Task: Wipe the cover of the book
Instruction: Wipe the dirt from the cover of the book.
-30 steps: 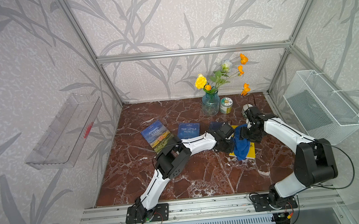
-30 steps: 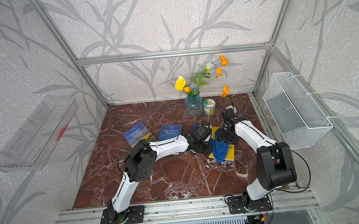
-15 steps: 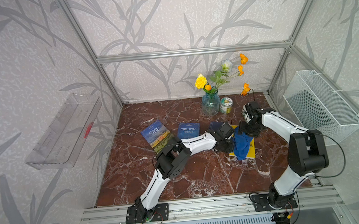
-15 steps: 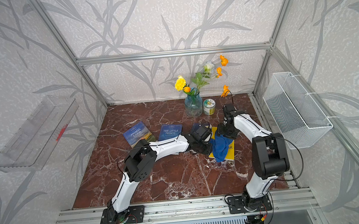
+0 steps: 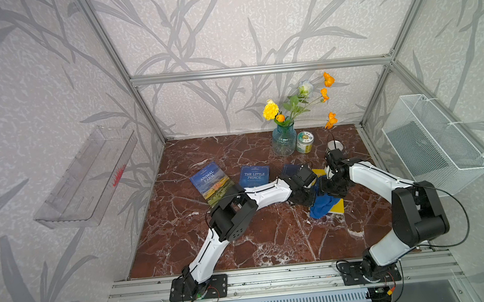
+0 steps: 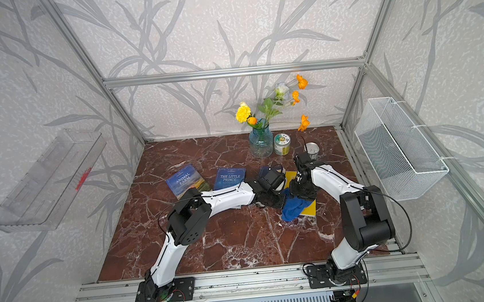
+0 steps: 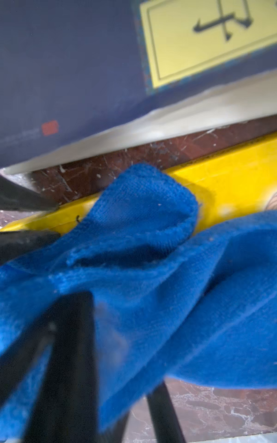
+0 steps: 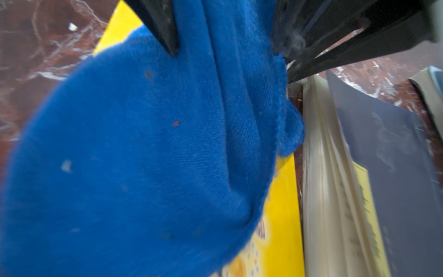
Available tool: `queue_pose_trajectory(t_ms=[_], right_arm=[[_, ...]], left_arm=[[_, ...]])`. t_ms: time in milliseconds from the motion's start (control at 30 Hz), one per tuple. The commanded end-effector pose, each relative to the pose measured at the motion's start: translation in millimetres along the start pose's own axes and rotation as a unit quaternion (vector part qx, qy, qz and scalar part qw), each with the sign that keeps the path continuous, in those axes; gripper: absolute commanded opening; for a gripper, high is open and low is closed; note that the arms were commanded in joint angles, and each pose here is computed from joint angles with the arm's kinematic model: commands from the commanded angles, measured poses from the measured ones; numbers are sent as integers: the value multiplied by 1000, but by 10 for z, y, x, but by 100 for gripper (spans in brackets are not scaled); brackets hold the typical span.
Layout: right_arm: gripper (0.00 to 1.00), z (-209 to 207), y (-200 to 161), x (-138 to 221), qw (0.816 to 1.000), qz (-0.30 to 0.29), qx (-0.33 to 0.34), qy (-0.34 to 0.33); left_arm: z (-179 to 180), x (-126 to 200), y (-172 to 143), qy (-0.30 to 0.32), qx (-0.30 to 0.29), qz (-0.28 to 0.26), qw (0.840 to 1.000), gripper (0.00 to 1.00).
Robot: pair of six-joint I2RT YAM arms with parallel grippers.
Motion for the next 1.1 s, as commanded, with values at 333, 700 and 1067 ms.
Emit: queue_pose_trajectory(t_ms=[333,700,1067], right_arm=[[12,-157,148,-461,992,73,-18,-100],[6,-312,659,-493,990,64,-54,-111],[7,-196,539,-638,991,71,-31,-110]], left_arm=[[295,-200,-330,81,6,78,994,16],[304,-192,-326,85,5,76,993,16],[295,-192,-329,82,6,77,994,15]])
Point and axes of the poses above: each gripper's point midway between its finger pads, its own x axis back along the fingers, its own z axis along the line the jaws close on, y = z × x, the point moved 9 cm from there along x, back along the fingers, and after that the axes turned 10 degrees about x, right-handed, at the moved point
